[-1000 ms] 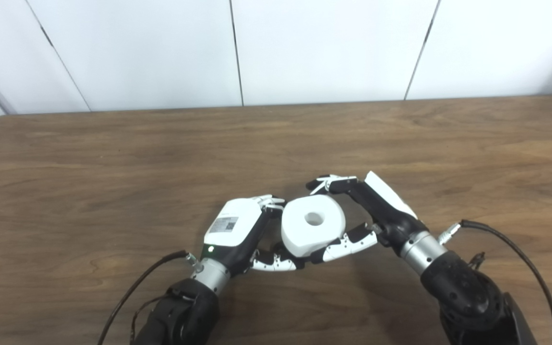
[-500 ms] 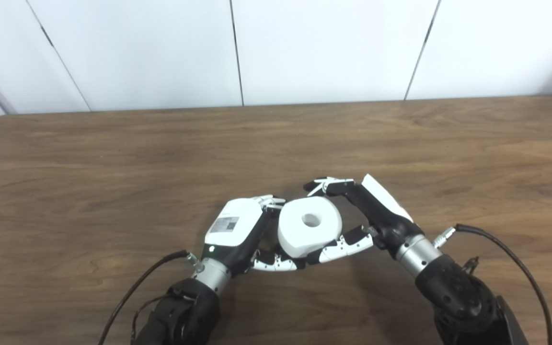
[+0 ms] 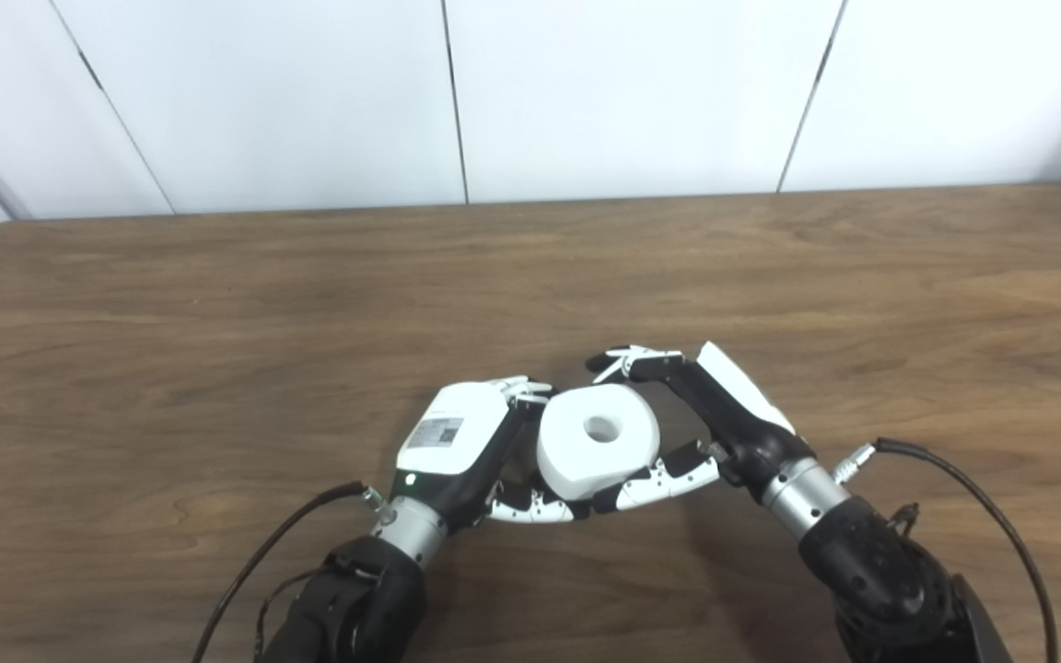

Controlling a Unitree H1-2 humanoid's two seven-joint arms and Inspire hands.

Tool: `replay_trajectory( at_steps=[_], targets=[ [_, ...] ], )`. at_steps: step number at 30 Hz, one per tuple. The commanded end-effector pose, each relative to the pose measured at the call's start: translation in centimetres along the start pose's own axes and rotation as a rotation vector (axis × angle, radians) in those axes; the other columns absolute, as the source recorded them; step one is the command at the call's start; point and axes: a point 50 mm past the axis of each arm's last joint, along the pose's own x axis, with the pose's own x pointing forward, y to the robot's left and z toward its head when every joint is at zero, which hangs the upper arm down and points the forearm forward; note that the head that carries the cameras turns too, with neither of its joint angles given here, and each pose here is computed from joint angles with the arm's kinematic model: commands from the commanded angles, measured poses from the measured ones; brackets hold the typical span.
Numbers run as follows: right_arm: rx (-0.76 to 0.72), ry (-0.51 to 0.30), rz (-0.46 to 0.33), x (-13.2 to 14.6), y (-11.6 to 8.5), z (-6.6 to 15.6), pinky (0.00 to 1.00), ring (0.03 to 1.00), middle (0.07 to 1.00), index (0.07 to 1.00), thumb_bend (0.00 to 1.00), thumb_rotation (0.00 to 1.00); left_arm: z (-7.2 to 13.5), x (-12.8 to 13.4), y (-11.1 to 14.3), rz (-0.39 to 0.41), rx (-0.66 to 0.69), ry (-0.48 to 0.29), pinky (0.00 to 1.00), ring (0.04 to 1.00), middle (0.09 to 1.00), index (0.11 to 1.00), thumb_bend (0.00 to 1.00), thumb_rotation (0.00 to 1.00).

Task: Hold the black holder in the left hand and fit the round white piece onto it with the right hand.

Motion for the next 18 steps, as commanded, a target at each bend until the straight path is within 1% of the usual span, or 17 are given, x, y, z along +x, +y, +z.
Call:
replay_trajectory(
  at_steps=[1, 18],
  targets=[
    [-0.014, -0.038, -0.019, 0.11, -0.3, 0.33, 0.84, 0.9, 0.808, 0.483, 0.52, 0.14, -0.28, -0.34, -0.63, -0.061, 0.021, 0.028, 0.85, 0.867, 0.805, 0.486, 0.52, 0.05],
    [-0.019, -0.032, -0.006, 0.31, 0.32, 0.21, 0.83, 0.894, 0.81, 0.483, 0.52, 0.14, 0.06, -0.26, -0.61, -0.064, 0.014, 0.028, 0.85, 0.87, 0.807, 0.486, 0.52, 0.05]
  ],
)
